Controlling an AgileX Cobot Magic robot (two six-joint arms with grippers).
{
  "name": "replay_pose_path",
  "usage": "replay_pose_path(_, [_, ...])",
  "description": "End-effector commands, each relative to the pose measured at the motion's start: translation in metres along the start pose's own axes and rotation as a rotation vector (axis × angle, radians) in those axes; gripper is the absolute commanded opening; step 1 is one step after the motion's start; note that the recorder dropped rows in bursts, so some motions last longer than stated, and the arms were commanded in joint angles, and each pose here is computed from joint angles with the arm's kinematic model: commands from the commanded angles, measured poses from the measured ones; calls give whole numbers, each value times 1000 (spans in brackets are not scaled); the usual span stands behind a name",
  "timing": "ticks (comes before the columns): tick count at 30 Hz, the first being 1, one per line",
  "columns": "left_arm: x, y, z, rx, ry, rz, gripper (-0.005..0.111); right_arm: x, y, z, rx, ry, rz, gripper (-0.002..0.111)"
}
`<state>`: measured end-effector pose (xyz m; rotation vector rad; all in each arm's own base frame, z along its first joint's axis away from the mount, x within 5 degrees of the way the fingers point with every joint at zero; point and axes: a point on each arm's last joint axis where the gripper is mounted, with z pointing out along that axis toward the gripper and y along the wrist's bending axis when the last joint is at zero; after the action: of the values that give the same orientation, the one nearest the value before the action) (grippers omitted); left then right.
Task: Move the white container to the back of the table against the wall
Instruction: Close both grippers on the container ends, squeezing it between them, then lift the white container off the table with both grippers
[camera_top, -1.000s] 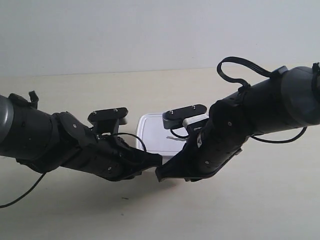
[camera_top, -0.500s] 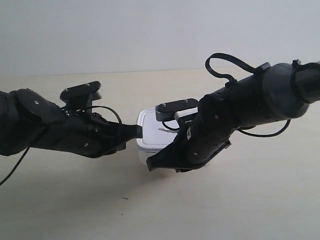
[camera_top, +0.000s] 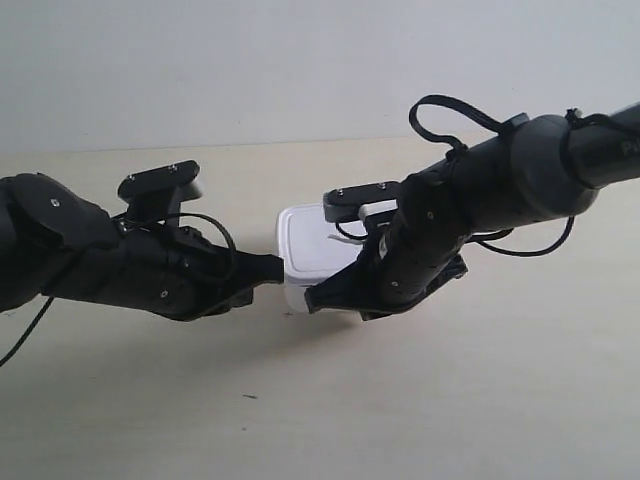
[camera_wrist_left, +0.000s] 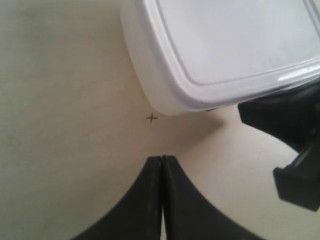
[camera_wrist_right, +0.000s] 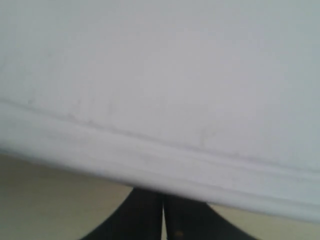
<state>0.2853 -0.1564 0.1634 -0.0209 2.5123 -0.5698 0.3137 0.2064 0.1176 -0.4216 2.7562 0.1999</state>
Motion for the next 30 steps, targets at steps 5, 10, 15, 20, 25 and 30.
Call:
replay_pose_path(5, [1, -1, 10, 11, 39, -32, 0, -13, -10, -35, 4, -50, 22, 0])
replay_pose_path(10, [-3, -13, 21, 78, 97, -59, 0, -14, -14, -52, 12, -46, 33, 0])
replay_pose_path(15, [-1, -13, 28, 75, 111, -72, 0, -7, -20, -51, 34, 13, 45, 0])
replay_pose_path(20, [0, -13, 34, 75, 124, -84, 0, 1, -25, -46, 43, 36, 70, 0])
replay_pose_path(25, [1, -20, 43, 93, 140, -80, 0, 2, -47, -43, 63, 31, 134, 0])
replay_pose_path(30, [-6, -27, 47, 96, 106, -60, 0, -2, -61, -45, 47, 13, 195, 0])
